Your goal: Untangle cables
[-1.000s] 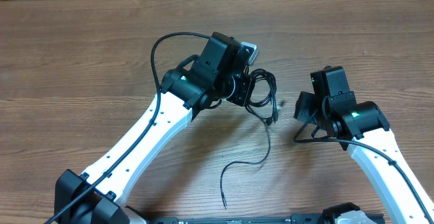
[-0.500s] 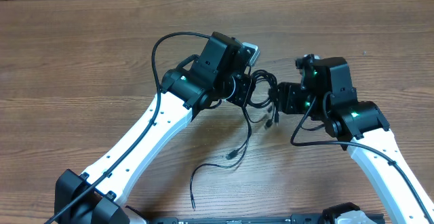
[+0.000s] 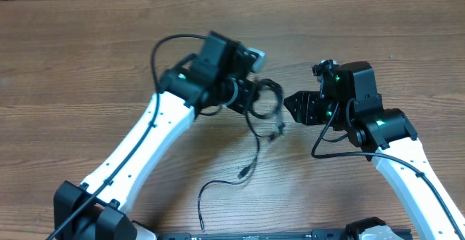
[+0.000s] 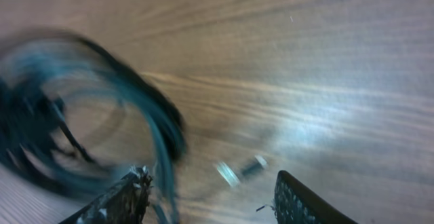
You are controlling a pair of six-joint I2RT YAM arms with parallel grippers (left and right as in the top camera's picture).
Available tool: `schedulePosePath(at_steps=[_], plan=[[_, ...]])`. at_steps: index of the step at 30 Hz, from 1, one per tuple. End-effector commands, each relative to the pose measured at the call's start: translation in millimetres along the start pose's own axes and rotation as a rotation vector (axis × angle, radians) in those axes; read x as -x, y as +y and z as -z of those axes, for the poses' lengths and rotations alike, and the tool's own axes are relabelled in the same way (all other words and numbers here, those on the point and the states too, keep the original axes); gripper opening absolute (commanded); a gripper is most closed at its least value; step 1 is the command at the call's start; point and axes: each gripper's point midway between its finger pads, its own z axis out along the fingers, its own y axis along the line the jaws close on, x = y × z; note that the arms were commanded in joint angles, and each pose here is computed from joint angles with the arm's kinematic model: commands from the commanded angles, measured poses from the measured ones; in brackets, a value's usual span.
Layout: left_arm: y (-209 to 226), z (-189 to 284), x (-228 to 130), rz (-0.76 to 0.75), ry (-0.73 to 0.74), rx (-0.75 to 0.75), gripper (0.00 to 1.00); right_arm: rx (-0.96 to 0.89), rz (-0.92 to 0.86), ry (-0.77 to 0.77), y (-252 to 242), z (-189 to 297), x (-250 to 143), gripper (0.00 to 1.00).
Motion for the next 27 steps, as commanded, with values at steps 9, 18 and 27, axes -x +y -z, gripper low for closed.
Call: schedulePosePath(at_steps=[9, 18, 27], plan=[[37.1, 4.3, -14.3, 0.023, 0.075, 0.097, 0.06, -0.041, -0.002, 0.002, -4.9, 7.0, -0.8, 0.58], [49.6, -8.2, -36.5, 0.008, 0.183, 0.121, 0.75, -0.046, -0.006, 0.016, -6.0, 7.0, -4.3, 0.58], [50.9, -9.8, -25.6, -0.01, 0.139, 0.127, 0.75, -0.046, -0.005, 0.016, -6.0, 7.0, -4.2, 0.58]])
